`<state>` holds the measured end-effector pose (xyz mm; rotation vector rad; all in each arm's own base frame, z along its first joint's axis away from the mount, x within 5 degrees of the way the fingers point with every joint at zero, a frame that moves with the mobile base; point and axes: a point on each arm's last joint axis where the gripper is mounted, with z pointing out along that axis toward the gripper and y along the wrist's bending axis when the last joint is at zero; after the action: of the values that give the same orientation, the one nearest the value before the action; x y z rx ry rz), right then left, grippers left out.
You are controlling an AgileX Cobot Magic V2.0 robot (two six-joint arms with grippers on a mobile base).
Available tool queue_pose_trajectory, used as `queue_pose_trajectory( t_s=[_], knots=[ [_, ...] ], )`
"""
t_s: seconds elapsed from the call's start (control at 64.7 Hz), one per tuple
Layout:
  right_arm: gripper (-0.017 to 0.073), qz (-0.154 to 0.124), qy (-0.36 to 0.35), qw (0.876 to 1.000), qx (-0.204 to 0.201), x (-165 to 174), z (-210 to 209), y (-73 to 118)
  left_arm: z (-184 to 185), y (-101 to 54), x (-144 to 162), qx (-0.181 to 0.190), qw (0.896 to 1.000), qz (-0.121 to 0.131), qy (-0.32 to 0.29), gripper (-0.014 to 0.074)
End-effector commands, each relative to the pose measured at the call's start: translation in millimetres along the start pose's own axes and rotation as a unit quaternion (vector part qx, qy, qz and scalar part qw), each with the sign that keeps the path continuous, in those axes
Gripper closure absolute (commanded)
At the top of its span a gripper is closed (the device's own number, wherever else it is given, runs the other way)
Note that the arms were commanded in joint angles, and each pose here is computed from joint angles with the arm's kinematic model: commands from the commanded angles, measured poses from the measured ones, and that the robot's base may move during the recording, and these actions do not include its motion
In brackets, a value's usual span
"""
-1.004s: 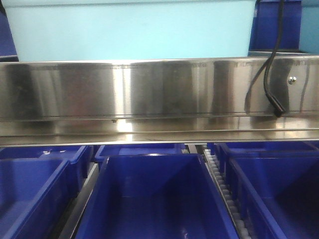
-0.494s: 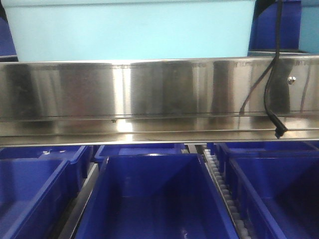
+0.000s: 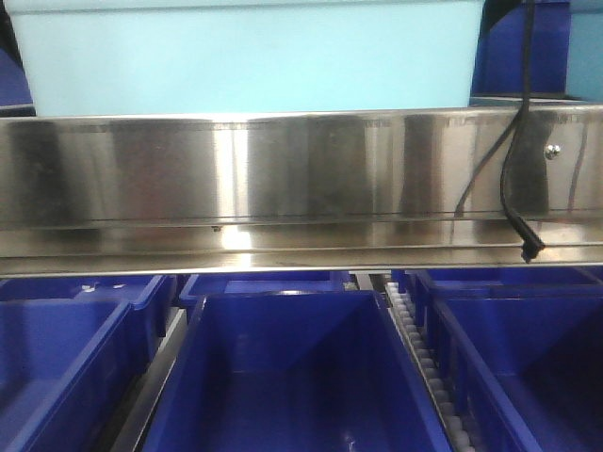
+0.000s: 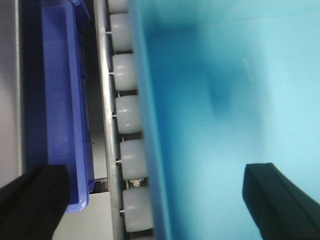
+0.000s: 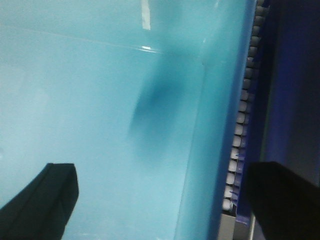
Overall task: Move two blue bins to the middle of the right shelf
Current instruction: 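Close both grippers on opposite side walls of the light blue bin, then lift the light blue bin off the shelf with both grippers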
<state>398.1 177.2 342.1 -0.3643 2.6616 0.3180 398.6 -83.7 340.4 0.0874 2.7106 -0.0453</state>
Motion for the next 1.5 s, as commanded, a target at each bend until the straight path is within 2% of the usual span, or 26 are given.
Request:
queue_pose_trajectory(
  t_s=[0.0, 0.124, 0.216, 0.309, 0.371, 0.417, 0.464, 0.865, 1.112, 1.313, 1.483],
  knots=[
    [-0.0010, -0.003, -0.007, 1.000, 0.013, -0.9, -3.6, -4.0, -4.5, 0.0, -1.4, 0.004, 1.000, -0.007, -0.008, -0.0006],
    [0.0060, -0.006, -0.007, 1.000, 0.023, -1.1, -3.2, -5.8, -4.5, 0.0, -1.4, 0.004, 1.000, -0.007, -0.008, 0.0017],
    [0.0247, -0.007, -0.008, 1.000, 0.024, -1.2, -3.2, -6.1, -4.5, 0.0, -1.4, 0.004, 1.000, -0.007, -0.008, 0.0107],
    [0.0468, -0.007, -0.008, 1.000, 0.025, -1.2, -3.3, -6.2, -4.5, 0.0, -1.4, 0.004, 1.000, -0.007, -0.008, 0.0275],
    [0.0640, -0.007, -0.008, 1.000, 0.025, -1.2, -3.3, -6.2, -4.5, 0.0, -1.4, 0.004, 1.000, -0.007, -0.008, 0.0438],
    [0.0725, -0.007, -0.008, 1.000, 0.025, -1.2, -3.3, -6.2, -4.5, 0.0, -1.4, 0.004, 1.000, -0.007, -0.008, 0.0578],
    [0.0715, -0.007, -0.008, 1.000, 0.026, -1.2, -3.3, -6.4, -4.5, 0.0, -1.4, 0.004, 1.000, -0.007, -0.008, 0.0699],
    [0.0712, -0.010, -0.022, 0.999, 0.027, -1.0, -17.1, -5.4, -14.3, 0.5, -0.9, 0.006, 1.000, -0.007, -0.019, 0.0704],
    [0.0712, -0.017, -0.070, 0.997, 0.031, 2.0, -62.9, -2.8, -70.0, 2.8, -2.1, 0.017, 0.996, -0.010, -0.090, 0.0704],
    [0.0712, -0.020, -0.117, 0.993, 0.025, 10.0, -108.6, 1.1, -125.7, 5.7, 0.9, 0.028, 0.986, -0.013, -0.164, 0.0704],
    [0.0712, -0.025, -0.207, 0.978, 0.015, 9.8, -146.8, 4.9, -160.1, 7.7, 5.4, 0.037, 0.975, -0.015, -0.218, 0.0704]
  ],
)
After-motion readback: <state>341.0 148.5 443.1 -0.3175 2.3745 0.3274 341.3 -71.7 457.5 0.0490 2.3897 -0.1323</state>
